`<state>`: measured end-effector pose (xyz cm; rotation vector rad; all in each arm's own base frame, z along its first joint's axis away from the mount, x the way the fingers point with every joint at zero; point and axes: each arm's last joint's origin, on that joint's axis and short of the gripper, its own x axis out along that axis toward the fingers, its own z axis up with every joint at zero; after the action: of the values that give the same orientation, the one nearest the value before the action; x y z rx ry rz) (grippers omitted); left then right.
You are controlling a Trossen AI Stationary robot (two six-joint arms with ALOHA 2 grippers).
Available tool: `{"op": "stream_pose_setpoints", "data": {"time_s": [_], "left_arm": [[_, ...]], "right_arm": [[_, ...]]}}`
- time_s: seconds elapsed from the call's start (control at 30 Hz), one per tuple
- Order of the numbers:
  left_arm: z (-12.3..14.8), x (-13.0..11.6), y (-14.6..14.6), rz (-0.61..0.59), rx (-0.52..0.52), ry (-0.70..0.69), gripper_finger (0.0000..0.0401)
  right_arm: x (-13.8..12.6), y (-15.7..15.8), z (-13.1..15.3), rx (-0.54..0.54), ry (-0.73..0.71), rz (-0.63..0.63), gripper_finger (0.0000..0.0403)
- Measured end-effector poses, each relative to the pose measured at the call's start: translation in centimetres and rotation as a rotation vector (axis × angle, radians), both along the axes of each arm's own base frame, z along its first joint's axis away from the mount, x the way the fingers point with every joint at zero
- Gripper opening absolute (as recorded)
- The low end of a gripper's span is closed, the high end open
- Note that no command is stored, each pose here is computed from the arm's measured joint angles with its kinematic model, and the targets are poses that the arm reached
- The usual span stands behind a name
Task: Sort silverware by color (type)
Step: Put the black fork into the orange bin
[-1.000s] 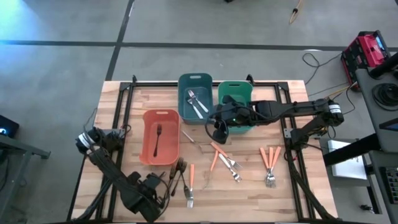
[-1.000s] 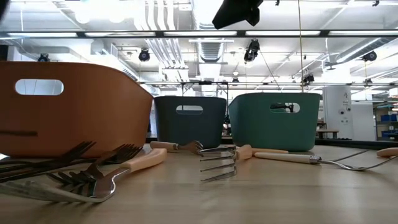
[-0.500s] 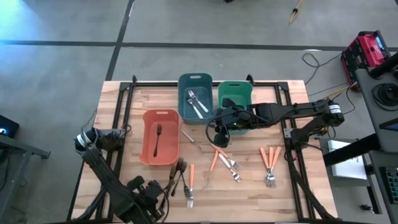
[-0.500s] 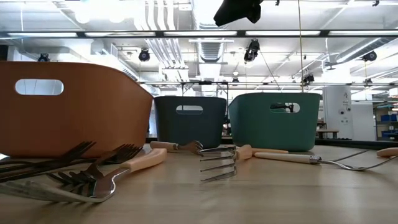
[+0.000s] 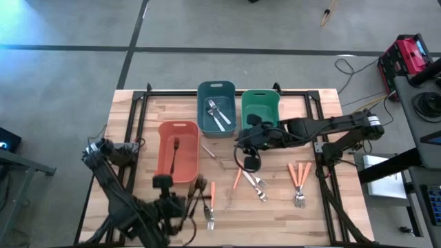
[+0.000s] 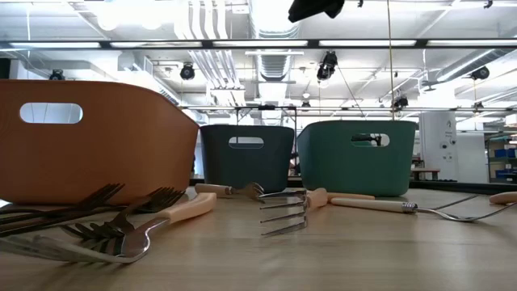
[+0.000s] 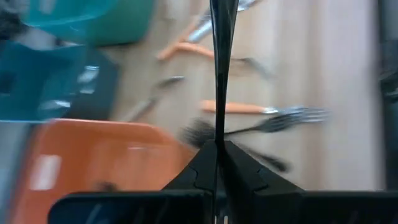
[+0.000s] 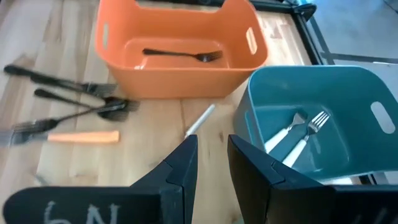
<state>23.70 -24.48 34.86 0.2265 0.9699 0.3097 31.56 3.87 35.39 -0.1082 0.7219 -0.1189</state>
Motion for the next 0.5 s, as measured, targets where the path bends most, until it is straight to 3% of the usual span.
{"op": "stream_pose_setpoints", "data": {"time_s": [0.13, 0.3, 0.5], "left_arm": [[1.4, 1.1, 3.3, 0.034, 0.013, -0.017, 0.0000], [1.3, 1.3, 8.6, 0.214, 0.035, -0.030, 0.0000], [-0.9, -0.3, 14.9, 0.602, -0.040, -0.102, 0.0000]], "right_arm": [[-0.5, 0.6, 0.0, -0.002, 0.021, 0.021, 0.0079], [-0.7, 1.0, 0.1, -0.004, 0.021, 0.036, 0.0079], [-0.7, 1.1, 0.0, -0.021, 0.026, 0.053, 0.0079]]}}
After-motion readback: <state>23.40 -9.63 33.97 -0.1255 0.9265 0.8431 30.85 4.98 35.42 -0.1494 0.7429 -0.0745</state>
